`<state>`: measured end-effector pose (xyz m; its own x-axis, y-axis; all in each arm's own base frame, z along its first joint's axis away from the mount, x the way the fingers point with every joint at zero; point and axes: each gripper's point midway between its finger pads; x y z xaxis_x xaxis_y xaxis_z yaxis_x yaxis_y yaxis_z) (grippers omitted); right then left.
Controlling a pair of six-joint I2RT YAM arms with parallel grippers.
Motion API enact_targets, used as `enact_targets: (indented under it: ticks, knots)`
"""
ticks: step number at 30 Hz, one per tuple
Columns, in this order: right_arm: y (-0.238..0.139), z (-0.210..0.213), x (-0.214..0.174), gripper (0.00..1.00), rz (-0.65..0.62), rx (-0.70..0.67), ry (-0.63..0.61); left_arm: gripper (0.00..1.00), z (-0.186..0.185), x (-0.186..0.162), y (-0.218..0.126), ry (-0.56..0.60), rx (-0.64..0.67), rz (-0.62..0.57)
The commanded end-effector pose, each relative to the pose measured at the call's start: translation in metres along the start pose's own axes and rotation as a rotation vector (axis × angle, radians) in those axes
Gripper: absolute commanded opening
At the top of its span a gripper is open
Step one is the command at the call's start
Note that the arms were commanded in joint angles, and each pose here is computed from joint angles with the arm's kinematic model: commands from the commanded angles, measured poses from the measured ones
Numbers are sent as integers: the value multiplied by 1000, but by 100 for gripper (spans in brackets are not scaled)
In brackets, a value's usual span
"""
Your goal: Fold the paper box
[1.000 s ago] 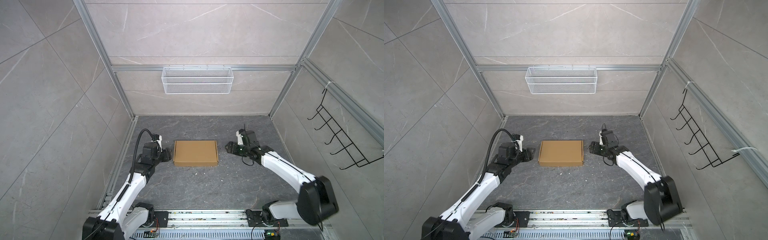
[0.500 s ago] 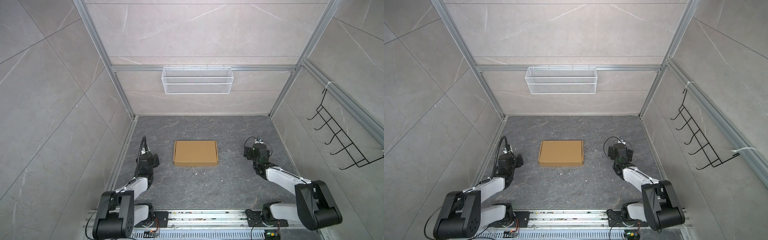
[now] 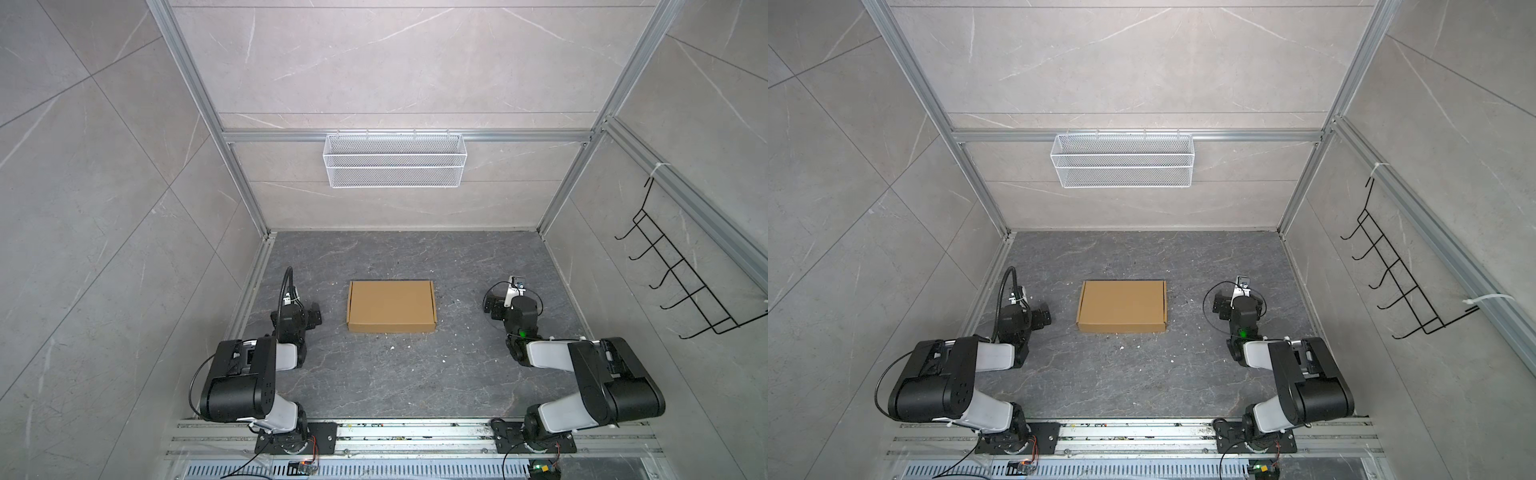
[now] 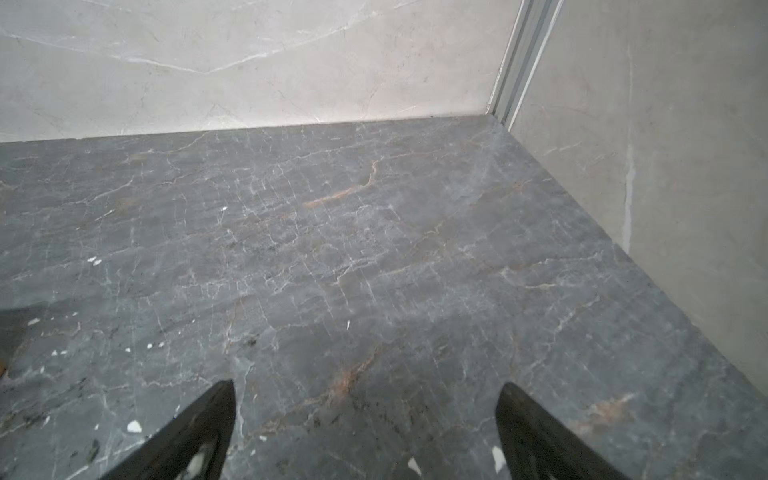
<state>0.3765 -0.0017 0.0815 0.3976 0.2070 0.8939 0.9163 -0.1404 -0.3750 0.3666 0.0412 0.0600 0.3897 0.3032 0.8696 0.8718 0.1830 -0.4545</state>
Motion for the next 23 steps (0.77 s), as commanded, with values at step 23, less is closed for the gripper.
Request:
enact_targets:
  ticks: [23]
  knots:
    - [0, 3, 17, 99, -61, -15, -33, 100, -9, 29, 0, -13, -32, -91]
Point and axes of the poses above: each gripper's point midway between its finger pads, its own y axis out along the fingers, its own z axis along the line the jaws close on, x = y × z, and after that the axes turned 14 degrees about -y, right-handed
